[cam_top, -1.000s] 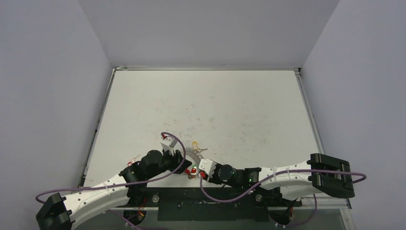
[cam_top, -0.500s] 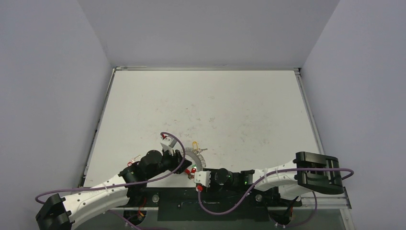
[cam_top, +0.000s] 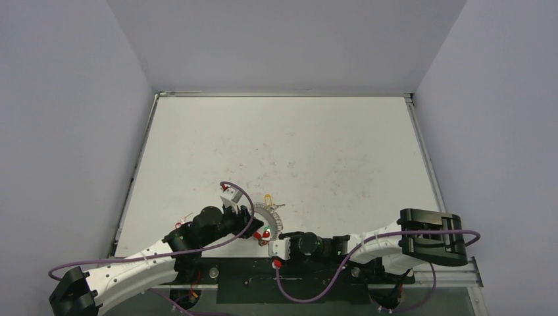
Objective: Put the keys on the keyring
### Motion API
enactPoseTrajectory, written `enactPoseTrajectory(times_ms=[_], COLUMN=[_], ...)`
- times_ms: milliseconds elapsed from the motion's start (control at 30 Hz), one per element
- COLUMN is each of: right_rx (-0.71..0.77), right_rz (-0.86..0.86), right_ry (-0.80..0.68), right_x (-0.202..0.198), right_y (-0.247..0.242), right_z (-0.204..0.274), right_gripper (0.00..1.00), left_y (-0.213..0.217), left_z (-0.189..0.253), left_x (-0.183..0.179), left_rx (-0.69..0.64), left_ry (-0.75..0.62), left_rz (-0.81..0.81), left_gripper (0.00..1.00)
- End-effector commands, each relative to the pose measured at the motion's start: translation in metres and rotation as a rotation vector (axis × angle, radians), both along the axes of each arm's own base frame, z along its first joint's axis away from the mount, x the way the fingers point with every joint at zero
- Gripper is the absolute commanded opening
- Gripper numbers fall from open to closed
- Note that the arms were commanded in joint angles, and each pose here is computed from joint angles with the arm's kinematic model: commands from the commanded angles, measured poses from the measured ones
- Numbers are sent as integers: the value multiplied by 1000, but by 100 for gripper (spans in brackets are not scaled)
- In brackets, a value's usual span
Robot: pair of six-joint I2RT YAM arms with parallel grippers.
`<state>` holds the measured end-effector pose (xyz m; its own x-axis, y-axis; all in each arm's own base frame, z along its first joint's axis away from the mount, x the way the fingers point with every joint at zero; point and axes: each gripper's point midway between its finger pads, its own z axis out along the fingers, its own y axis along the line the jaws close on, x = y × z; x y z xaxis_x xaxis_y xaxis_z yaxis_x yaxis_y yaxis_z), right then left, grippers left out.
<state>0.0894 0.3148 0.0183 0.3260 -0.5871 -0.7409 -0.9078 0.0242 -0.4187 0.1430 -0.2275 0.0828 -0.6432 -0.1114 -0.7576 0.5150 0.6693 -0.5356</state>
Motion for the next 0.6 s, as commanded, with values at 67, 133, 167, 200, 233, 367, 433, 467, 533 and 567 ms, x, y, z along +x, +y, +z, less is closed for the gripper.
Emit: enactPoseTrajectory(times_ms=[67, 133, 167, 200, 233, 367, 433, 467, 533, 567], right_rx=[19, 13, 10, 8, 4, -12, -6, -5, -5, -4], right_rz=[4, -7, -9, -13, -17, -46, -57, -61, -64, -66], right_ry=[-43, -53, -56, -59, -60, -71, -76, -79, -84, -89], right_x=[5, 8, 9, 10, 11, 19, 21, 22, 24, 26], right_y=[10, 9, 9, 8, 8, 5, 4, 4, 4, 4], right_z=[5, 6, 6, 7, 6, 6, 8, 8, 9, 10], right_gripper=[34, 32, 31, 30, 29, 26, 26, 26, 27, 27], left_y=[-3, -3, -3, -3, -3, -3, -3, -3, -3, -3], left_z=[11, 12, 11, 12, 12, 12, 12, 11, 11, 12], left_x=[2, 2, 2, 2, 2, 2, 2, 2, 2, 2], left_rx=[-29, -29, -29, -31, -30, -32, -31, -29, -29, -31], left_ry=[-18, -19, -19, -20, -19, -22, -20, -19, -20, -20], left_rz=[3, 3, 3, 3, 3, 5, 5, 5, 5, 4], left_gripper=[38, 38, 38, 38, 38, 38, 38, 38, 38, 38])
